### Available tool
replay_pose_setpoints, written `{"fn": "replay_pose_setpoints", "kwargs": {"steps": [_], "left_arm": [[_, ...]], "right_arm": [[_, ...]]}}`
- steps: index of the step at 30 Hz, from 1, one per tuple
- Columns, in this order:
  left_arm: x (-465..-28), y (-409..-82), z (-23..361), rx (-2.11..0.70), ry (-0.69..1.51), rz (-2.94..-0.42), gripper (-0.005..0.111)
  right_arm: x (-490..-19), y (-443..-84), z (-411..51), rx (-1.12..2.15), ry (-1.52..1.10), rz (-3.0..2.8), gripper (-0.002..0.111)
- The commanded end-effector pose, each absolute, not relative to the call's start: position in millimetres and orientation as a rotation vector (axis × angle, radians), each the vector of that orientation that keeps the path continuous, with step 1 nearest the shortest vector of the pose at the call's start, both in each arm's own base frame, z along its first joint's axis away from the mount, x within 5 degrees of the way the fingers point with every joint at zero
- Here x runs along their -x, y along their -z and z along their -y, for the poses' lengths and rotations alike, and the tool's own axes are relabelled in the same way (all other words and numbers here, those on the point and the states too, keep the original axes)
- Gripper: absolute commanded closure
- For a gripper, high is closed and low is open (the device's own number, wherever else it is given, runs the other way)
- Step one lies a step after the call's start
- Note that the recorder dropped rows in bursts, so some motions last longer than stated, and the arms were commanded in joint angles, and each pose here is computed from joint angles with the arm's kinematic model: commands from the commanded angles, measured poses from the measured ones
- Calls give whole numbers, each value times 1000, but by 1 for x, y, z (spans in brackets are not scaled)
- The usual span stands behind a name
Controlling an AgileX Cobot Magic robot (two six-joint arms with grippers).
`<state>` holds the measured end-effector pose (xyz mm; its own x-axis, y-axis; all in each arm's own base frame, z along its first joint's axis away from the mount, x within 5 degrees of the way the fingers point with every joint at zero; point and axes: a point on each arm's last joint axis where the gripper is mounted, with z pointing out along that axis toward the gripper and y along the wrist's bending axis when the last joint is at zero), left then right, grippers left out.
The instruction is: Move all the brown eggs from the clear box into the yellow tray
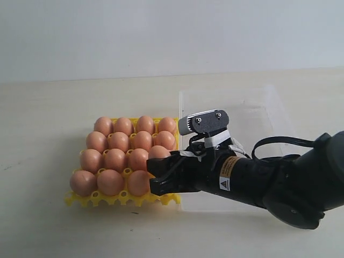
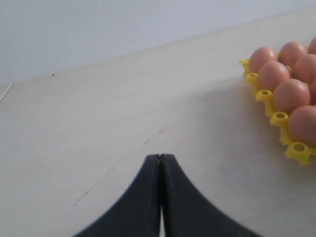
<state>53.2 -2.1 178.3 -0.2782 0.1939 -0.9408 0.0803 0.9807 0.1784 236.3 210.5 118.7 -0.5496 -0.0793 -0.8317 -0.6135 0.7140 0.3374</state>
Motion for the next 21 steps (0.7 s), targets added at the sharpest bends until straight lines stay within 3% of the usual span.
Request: {"fn": "replay_pose_setpoints", "kwargs": {"steps": [1,11,14,17,21], "left_arm": [[-53,-181,2,-198,-108,-1836,107],[-53,-181,2,-198,-108,-1836,107],[-53,-181,2,-198,-108,-1836,107],[-53,-181,2,-198,-108,-1836,107],[-53,-181,2,-198,-108,-1836,107]], "right_arm": [[-238,-116,-210,500,-791,-2033,103],[-242,-113,-212,482,-786,-2039,87],[-244,-112,-214,484,-786,-2038,77],[-244,-110,-214,478,-788,-2049,60],[-244,-110,-213,477,-786,-2050,51]]}}
